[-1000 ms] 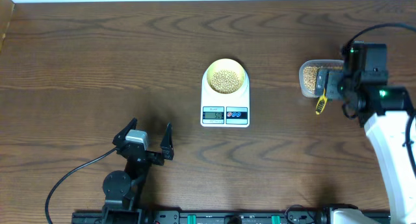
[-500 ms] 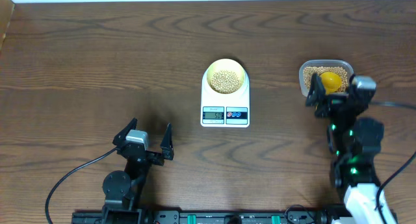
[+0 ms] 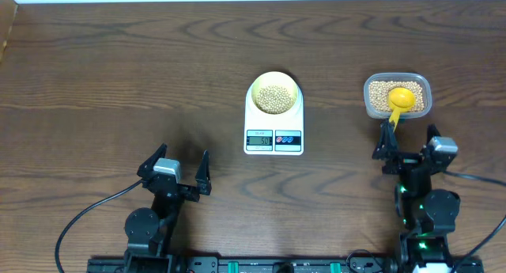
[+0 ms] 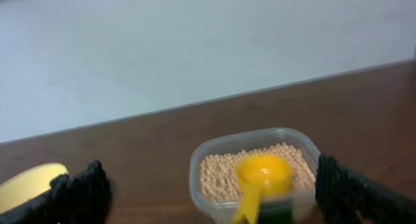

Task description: Scoop item into bowl and weigh 50g on scale

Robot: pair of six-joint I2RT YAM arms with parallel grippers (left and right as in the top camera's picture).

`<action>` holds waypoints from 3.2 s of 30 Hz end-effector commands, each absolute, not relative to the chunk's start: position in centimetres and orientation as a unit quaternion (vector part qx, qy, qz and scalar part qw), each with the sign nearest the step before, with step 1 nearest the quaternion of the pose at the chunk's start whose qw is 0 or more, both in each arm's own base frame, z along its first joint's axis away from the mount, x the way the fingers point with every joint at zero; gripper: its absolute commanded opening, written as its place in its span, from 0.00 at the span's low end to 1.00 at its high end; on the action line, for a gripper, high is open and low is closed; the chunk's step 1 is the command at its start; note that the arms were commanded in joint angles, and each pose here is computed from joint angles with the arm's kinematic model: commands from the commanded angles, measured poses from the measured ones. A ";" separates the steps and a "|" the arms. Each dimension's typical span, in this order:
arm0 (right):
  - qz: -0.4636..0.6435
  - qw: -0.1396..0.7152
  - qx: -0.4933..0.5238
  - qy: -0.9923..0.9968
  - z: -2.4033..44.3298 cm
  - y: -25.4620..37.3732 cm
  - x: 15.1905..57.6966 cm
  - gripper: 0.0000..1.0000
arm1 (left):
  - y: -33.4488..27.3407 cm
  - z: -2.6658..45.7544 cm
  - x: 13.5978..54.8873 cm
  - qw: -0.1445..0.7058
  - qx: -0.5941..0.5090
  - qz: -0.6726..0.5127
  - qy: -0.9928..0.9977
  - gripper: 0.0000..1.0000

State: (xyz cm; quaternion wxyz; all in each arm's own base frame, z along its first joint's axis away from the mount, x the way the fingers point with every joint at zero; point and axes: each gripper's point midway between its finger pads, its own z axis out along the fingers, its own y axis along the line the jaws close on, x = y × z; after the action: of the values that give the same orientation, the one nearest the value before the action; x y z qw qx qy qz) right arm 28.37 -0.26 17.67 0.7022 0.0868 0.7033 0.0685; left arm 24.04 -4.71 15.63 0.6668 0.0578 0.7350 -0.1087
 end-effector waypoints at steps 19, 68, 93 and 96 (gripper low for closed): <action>0.008 0.641 0.135 0.755 13.3 -2.4 25.1 0.99 | -5.2 14.2 23.8 0.648 0.070 -0.119 0.749 0.98; -0.071 0.681 -0.029 0.729 15.9 -0.7 24.6 0.99 | -5.2 14.2 23.8 0.648 0.070 -0.119 0.749 0.98; -0.071 0.681 -0.029 0.728 15.9 -0.7 24.6 0.99 | -5.2 14.2 23.8 0.648 0.070 -0.119 0.749 0.98; -0.071 0.681 -0.029 0.728 15.9 -0.7 24.6 0.99 | -5.2 14.2 23.8 0.648 0.070 -0.119 0.749 0.98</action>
State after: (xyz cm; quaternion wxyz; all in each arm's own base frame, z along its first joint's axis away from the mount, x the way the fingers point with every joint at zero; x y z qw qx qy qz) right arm 24.61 -1.12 15.95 0.6800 -0.0171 0.7294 -0.0727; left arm 24.03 -4.76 15.62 0.6665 0.0587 0.7350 -0.1096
